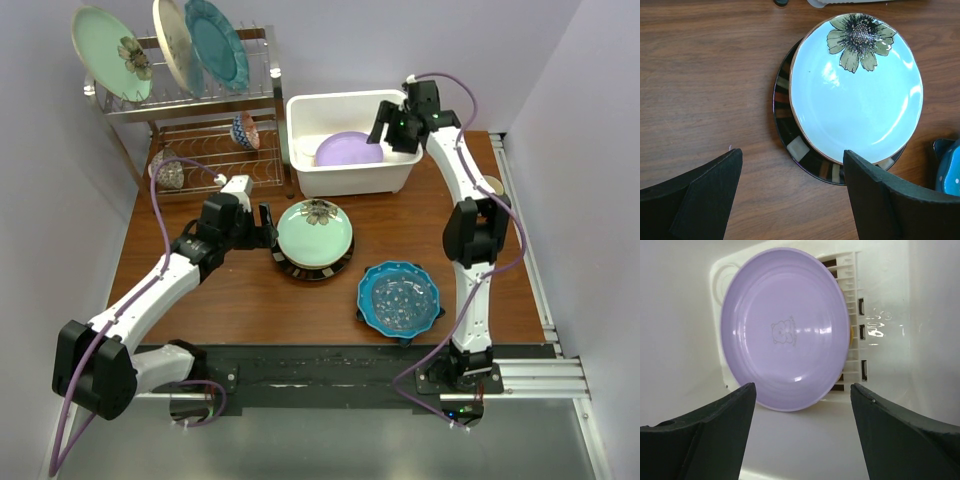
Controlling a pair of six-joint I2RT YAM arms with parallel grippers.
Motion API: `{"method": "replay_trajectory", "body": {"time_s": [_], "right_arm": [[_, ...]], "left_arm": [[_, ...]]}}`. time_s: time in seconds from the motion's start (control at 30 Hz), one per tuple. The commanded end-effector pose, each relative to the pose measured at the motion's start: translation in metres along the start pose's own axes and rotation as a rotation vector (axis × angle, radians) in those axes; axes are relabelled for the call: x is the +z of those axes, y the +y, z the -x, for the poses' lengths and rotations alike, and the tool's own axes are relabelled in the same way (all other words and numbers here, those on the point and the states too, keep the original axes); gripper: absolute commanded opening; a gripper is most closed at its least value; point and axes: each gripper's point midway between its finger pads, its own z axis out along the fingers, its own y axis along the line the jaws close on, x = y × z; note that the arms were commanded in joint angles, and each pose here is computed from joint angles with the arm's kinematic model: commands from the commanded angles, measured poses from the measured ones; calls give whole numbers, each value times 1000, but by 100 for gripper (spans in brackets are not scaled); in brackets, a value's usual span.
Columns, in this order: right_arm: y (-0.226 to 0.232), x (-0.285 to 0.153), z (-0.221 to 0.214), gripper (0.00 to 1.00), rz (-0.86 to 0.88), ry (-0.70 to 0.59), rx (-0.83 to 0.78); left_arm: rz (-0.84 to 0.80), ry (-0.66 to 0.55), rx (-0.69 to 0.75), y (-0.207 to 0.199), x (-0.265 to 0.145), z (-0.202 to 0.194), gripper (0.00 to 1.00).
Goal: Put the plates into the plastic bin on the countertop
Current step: Place the plate in the plastic bin, then pick up the plate at the center of the board.
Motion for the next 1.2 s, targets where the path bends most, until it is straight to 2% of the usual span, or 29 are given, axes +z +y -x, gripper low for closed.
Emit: {"method": "replay_trajectory", "body": {"time_s": [0.0,0.23,0.63,1.17], "right_arm": [[38,-65,48,80,101,-136,-26],[68,-119,67,80,199,-214,-31],[102,-174,39,78,342,-196,-58],[93,-149,-66,72,334,-28,-83]], "left_arm": [[-38,-31,19,-6,-1,9,86],[-42,-19,19,-7,2,7,86],[-58,-2,4,-12,7,7,86],[-78,31,-52,-18,24,3,81]]}}
